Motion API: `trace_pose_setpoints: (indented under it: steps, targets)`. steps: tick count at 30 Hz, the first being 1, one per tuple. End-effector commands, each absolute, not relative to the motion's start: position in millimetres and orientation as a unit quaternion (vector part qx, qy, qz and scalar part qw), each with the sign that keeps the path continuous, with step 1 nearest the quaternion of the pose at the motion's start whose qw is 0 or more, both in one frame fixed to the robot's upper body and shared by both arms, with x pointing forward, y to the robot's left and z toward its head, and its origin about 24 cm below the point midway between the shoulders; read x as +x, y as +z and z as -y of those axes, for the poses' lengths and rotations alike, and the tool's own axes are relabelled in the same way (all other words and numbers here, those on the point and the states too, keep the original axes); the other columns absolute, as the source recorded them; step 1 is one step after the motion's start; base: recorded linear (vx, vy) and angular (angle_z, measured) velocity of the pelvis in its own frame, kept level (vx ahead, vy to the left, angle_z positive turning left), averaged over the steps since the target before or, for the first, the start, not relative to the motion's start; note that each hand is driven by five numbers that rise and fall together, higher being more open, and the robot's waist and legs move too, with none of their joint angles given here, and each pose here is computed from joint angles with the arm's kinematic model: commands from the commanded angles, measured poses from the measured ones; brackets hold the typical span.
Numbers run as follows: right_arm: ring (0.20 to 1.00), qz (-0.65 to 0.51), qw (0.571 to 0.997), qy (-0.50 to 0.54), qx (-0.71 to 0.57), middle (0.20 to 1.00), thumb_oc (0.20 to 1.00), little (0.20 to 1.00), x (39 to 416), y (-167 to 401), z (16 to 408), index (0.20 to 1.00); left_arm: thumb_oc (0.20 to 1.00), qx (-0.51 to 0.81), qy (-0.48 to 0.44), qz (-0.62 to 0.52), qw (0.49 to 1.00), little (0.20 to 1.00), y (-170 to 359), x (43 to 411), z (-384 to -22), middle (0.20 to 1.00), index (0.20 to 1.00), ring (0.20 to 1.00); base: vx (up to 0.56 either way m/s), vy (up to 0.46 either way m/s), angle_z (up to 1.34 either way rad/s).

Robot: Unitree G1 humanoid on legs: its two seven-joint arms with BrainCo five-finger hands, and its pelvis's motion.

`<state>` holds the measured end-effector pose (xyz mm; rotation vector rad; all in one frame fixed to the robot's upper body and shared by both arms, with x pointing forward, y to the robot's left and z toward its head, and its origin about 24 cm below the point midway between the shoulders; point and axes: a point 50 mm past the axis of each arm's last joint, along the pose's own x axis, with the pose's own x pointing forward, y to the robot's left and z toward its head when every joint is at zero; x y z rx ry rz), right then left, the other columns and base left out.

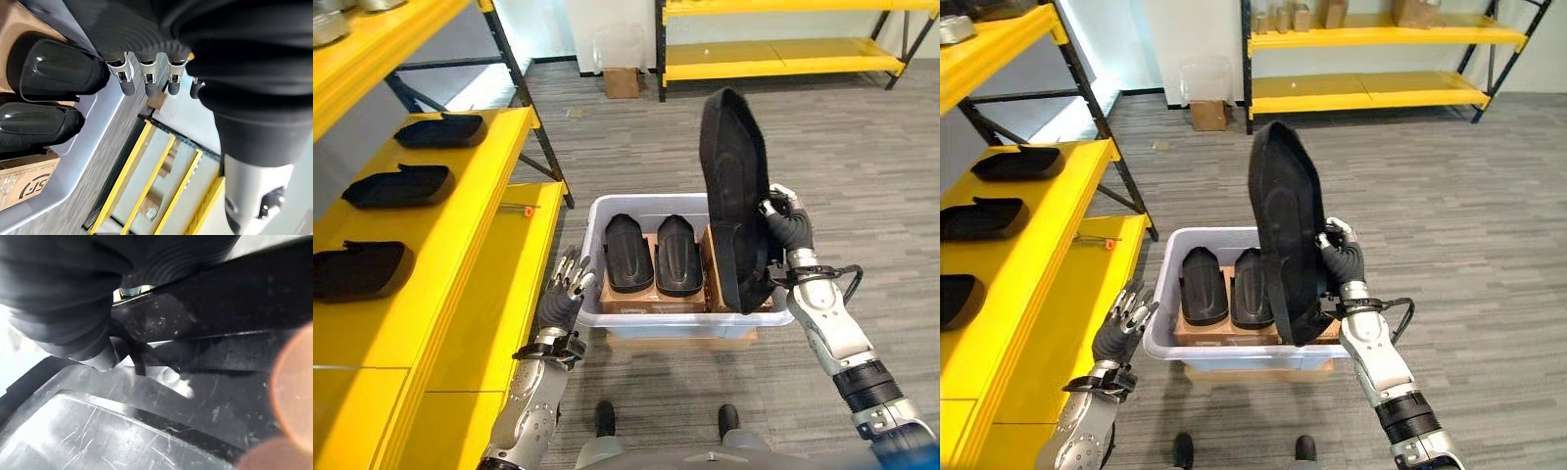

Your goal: Move parts from the plastic box to the shelf.

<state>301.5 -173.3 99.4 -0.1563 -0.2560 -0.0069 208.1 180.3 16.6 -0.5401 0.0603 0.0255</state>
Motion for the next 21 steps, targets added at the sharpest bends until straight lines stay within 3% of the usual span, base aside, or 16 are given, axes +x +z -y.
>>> trace_pose_setpoints:
  steps: [1, 4, 10, 21]
  targets:
    - [0.200, 0.254, 0.966, 0.009, -0.048, 0.200, 0.200, 0.200, 315.0, 156.1, 157.2, 0.200, 1.000, -0.236, 0.013, 0.031, 0.971, 1.000, 37.6, 214.7, -196.8, 1.000, 1.000, 1.000, -0.10, -0.167, 0.25]
    - [0.200, 0.271, 0.961, -0.002, -0.055, 0.200, 0.200, 0.200, 319.0, 165.7, 157.8, 0.200, 1.000, -0.250, 0.016, 0.017, 0.968, 1.000, 30.5, 214.9, -190.9, 1.000, 1.000, 1.000, -0.23, -0.159, 0.78]
    - [0.200, 0.259, 0.960, -0.048, -0.090, 0.200, 0.200, 0.200, 309.2, 155.3, 175.1, 0.200, 1.000, -0.253, -0.007, 0.006, 0.967, 1.000, 27.4, 222.3, -179.7, 1.000, 1.000, 1.000, -0.02, 0.042, 1.96]
    - [0.200, 0.235, 0.969, -0.037, -0.071, 0.200, 0.200, 0.200, 312.6, 144.5, 161.6, 0.200, 1.000, -0.197, 0.017, 0.062, 0.978, 1.000, 50.4, 231.2, -199.7, 1.000, 1.000, 1.000, 0.16, 0.188, 0.41]
